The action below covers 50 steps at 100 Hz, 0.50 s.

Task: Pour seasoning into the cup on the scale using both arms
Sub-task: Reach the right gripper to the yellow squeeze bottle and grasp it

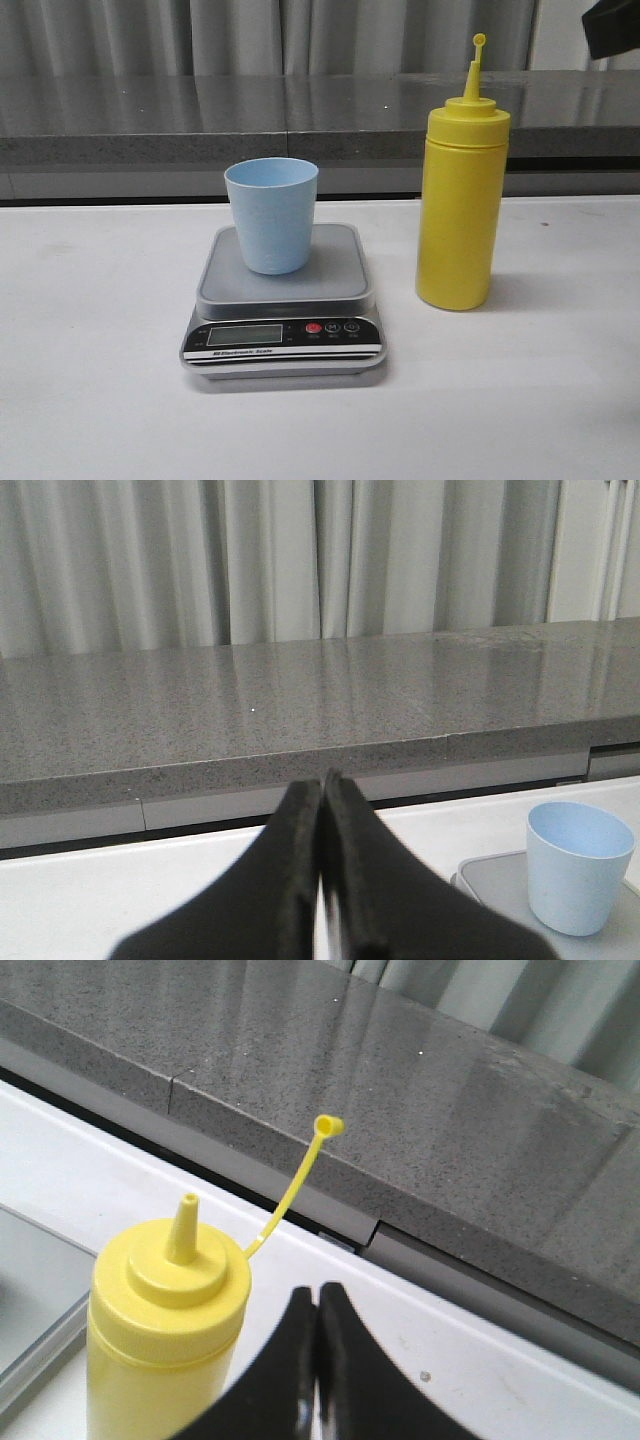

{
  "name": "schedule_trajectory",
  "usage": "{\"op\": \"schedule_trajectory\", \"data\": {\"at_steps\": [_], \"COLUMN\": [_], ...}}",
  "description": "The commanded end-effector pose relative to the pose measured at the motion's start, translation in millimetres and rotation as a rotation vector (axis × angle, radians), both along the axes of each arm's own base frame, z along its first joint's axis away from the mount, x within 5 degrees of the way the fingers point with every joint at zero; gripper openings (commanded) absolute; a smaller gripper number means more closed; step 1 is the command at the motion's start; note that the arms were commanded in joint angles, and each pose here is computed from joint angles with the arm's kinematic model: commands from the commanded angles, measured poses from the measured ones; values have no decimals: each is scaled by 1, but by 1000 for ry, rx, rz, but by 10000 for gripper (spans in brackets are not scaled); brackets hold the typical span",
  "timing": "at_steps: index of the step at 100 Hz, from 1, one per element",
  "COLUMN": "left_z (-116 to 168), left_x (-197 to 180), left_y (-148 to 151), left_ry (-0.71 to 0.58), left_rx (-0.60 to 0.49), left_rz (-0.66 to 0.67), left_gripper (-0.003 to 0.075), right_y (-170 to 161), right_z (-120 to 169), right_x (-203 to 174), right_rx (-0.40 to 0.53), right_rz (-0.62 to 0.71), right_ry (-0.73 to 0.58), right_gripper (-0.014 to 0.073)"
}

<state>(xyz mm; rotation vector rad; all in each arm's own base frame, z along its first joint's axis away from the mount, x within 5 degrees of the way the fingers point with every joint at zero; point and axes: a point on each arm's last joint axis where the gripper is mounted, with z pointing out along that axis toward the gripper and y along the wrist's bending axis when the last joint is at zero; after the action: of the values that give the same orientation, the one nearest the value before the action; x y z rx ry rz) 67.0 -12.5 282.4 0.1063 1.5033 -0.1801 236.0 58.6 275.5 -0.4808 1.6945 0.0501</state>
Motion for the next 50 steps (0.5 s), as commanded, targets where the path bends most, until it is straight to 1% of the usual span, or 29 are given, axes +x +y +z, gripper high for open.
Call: {"op": "schedule_trajectory", "data": {"at_steps": [1, 6, 13, 17, 18, 20, 25, 27, 28, 30, 37, 50], "left_z": [17, 17, 17, 17, 17, 17, 17, 17, 17, 17, 17, 17], "left_x": [-1, -1, -1, -1, -1, -1, -1, -1, -1, -1, -1, -1], "left_y": [1, 1, 1, 1, 1, 1, 1, 1, 1, 1, 1, 1], "left_ry": [-108, -108, -108, -108, -108, -108, -108, -108, -108, -108, -108, -108], "left_rx": [-26, -26, -26, -26, -26, -26, -26, -26, -26, -26, -26, -26], "left_rz": [9, 9, 9, 9, 9, 9, 9, 9, 9, 9, 9, 9], "left_gripper": [-18, -18, -18, -18, -18, -18, -18, -18, -18, -18, -18, -18], "right_y": [3, 3, 3, 2, 2, 2, 2, 1, 1, 1, 1, 3], "right_z": [13, 9, 2, -2, -5, -5, -11, -12, -14, -17, -26, -41], "right_x": [2, 0, -3, -6, -7, -8, -11, -12, -13, -14, -15, -8], "right_rx": [66, 82, 99, 111, 111, 119, 130, 135, 137, 141, 148, 156], "right_rz": [26, 25, 28, 28, 29, 28, 30, 30, 29, 27, 28, 31], "right_ry": [-120, -122, -126, -127, -123, -128, -127, -130, -127, -123, -102, -59], "right_gripper": [-2, 64, 207, 318, 358, 400, 560, 596, 631, 675, 640, 639]}}
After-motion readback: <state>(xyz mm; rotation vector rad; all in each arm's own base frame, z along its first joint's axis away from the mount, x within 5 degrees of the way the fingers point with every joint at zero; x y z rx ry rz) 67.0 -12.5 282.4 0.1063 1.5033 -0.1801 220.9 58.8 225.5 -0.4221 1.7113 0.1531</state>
